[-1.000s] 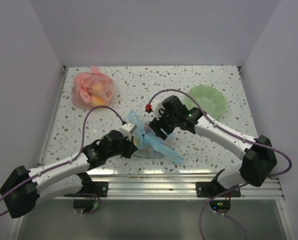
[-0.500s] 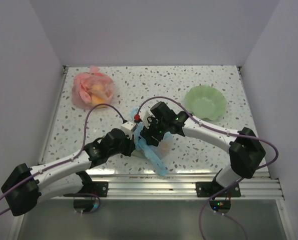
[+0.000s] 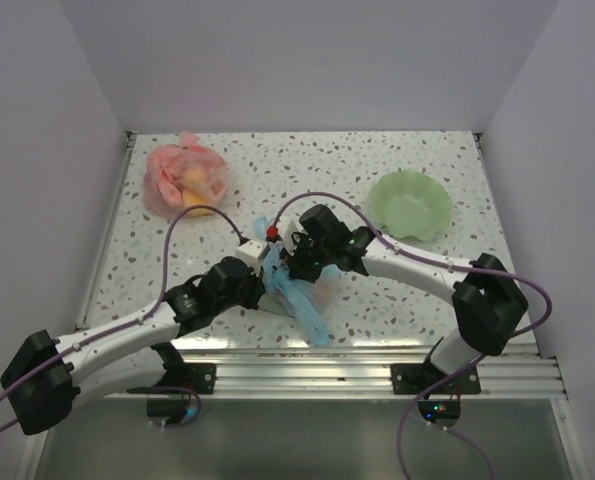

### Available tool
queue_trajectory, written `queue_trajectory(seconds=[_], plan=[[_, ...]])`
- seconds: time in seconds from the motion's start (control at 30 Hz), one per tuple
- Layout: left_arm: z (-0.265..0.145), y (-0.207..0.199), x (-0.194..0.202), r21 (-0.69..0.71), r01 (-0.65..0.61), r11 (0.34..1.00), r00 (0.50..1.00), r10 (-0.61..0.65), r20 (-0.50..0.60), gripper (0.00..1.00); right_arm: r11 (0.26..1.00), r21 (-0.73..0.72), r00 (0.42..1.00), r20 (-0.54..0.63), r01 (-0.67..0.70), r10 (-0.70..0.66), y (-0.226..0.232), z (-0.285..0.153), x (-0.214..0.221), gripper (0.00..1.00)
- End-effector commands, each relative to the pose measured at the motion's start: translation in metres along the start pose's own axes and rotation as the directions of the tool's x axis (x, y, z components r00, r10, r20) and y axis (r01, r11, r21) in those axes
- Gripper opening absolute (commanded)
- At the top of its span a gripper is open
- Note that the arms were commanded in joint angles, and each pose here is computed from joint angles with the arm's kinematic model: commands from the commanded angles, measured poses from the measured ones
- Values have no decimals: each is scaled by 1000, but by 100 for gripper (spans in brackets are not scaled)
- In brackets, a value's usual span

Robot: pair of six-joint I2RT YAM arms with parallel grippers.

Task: Untie the knot of the plastic bag and take out the fruit

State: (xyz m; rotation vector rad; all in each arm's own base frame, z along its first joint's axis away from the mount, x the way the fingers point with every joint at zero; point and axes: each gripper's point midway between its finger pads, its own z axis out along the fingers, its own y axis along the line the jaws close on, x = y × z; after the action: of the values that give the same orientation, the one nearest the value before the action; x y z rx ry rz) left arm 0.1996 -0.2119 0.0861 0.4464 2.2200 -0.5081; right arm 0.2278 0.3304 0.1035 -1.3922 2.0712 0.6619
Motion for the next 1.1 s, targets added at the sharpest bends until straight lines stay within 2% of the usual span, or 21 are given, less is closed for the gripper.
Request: queue_trajectory(seconds=[0.0, 0.2, 0.23, 0.33, 0.43, 0.53, 0.6, 0.73, 0.8, 0.83, 0.87, 0.9, 0.97, 1.03, 1.07], plan=[[-9, 9, -33, -59, 45, 997, 993, -38, 110, 0, 997, 73, 998, 64, -26, 22, -10, -7, -9, 0], [-18, 38, -35, -160, 121, 980, 984, -96, 151, 0, 936, 257, 968, 134, -239, 210, -57, -31, 11, 0], [-20, 44, -36, -187, 135, 973, 981, -105, 163, 0, 902, 286, 945, 149, -323, 291, -67, -35, 23, 0], [-24, 63, -30, -250, 176, 952, 977, -139, 161, 0, 795, 394, 887, 219, -462, 407, -93, -57, 43, 0], [-28, 88, -22, -339, 251, 907, 965, -205, 165, 0, 684, 461, 825, 311, -566, 473, -103, -80, 54, 0], [-30, 100, -22, -386, 302, 872, 951, -246, 188, 0, 612, 467, 770, 371, -638, 519, -103, -91, 61, 0], [-29, 101, -25, -394, 314, 864, 947, -256, 192, 0, 613, 440, 755, 409, -656, 513, -99, -99, 54, 0], [-22, 87, -42, -325, 278, 904, 955, -225, 191, 1, 701, 370, 787, 389, -609, 478, -83, -102, 42, 0], [-24, 78, -57, -279, 243, 929, 960, -189, 206, 16, 734, 356, 808, 370, -578, 458, -76, -103, 37, 0], [-24, 69, -64, -234, 227, 945, 962, -180, 207, 34, 771, 336, 831, 352, -541, 430, -68, -102, 31, 0], [-26, 65, -70, -215, 205, 955, 964, -159, 214, 42, 786, 332, 843, 341, -521, 415, -65, -101, 30, 0], [-30, 59, -84, -189, 201, 961, 959, -154, 236, 60, 811, 320, 860, 331, -489, 388, -59, -101, 24, 0], [-35, 50, -91, -151, 189, 970, 962, -152, 225, 73, 828, 314, 873, 322, -465, 368, -55, -101, 22, 0], [-39, 35, -105, -89, 177, 980, 963, -154, 221, 81, 849, 306, 889, 305, -431, 342, -50, -98, 19, 0], [-39, 30, -107, -65, 168, 984, 965, -151, 213, 82, 855, 303, 893, 301, -422, 334, -48, -97, 18, 0]])
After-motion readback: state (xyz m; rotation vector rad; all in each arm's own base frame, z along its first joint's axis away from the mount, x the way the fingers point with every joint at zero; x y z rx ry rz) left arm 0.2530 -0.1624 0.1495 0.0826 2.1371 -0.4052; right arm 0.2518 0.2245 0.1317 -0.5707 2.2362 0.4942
